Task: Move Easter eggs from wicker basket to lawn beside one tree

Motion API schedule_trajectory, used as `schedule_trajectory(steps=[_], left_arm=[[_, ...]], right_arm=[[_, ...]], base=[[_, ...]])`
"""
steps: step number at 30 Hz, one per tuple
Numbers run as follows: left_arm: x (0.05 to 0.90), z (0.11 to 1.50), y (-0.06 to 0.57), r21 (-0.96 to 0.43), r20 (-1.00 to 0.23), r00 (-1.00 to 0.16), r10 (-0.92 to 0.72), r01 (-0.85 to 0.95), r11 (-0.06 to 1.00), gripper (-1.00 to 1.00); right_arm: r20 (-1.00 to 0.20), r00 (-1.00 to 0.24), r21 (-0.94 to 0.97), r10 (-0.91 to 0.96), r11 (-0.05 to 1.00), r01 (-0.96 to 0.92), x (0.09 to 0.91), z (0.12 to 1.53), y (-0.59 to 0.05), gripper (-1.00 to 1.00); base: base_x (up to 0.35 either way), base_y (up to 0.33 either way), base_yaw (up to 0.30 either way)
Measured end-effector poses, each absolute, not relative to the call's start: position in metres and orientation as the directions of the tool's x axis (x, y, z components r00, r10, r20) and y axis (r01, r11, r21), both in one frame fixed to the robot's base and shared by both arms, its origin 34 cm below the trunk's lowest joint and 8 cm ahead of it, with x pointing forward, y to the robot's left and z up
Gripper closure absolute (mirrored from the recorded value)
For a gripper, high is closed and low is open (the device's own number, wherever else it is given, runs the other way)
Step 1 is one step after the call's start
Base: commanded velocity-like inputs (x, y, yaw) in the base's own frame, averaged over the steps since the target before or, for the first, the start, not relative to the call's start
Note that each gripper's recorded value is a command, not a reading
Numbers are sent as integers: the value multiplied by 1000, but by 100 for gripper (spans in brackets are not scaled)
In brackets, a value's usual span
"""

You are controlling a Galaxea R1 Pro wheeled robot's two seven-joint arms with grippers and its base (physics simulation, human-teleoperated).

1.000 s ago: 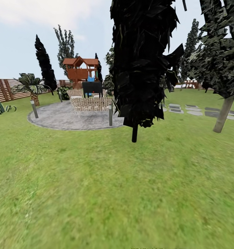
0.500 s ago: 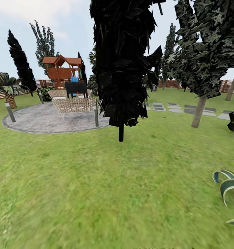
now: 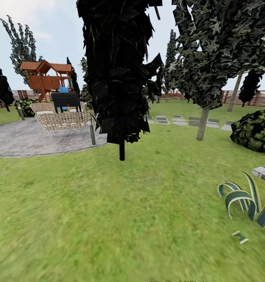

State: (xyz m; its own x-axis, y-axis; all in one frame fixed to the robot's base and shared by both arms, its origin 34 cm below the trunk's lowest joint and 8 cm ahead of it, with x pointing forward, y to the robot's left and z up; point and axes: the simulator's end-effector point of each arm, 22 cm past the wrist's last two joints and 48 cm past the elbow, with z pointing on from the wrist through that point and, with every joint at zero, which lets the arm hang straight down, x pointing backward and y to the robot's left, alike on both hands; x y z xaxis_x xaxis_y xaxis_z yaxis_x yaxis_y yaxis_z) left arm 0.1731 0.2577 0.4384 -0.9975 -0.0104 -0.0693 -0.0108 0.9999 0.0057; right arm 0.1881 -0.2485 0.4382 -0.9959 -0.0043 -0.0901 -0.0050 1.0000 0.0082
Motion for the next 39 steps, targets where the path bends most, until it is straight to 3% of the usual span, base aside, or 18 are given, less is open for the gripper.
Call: schedule_trajectory(steps=[20, 29, 39], left_arm=[[173, 438, 258, 6, -69, -998, -10, -11, 1000, -100], [173, 438, 258, 6, -69, -998, -10, -11, 1000, -100], [173, 438, 258, 6, -68, -998, -10, -11, 1000, -100]], right_arm=[[-89, -996, 7, -4, 1000, -5, 188, 438, -250, -100], [-89, -996, 7, -6, 1000, -7, 188, 438, -249, -100], [-88, -996, 8, -4, 1000, -5, 188, 438, -248, -100]], base=[[0, 0, -281], [0, 0, -51], [0, 0, -264]])
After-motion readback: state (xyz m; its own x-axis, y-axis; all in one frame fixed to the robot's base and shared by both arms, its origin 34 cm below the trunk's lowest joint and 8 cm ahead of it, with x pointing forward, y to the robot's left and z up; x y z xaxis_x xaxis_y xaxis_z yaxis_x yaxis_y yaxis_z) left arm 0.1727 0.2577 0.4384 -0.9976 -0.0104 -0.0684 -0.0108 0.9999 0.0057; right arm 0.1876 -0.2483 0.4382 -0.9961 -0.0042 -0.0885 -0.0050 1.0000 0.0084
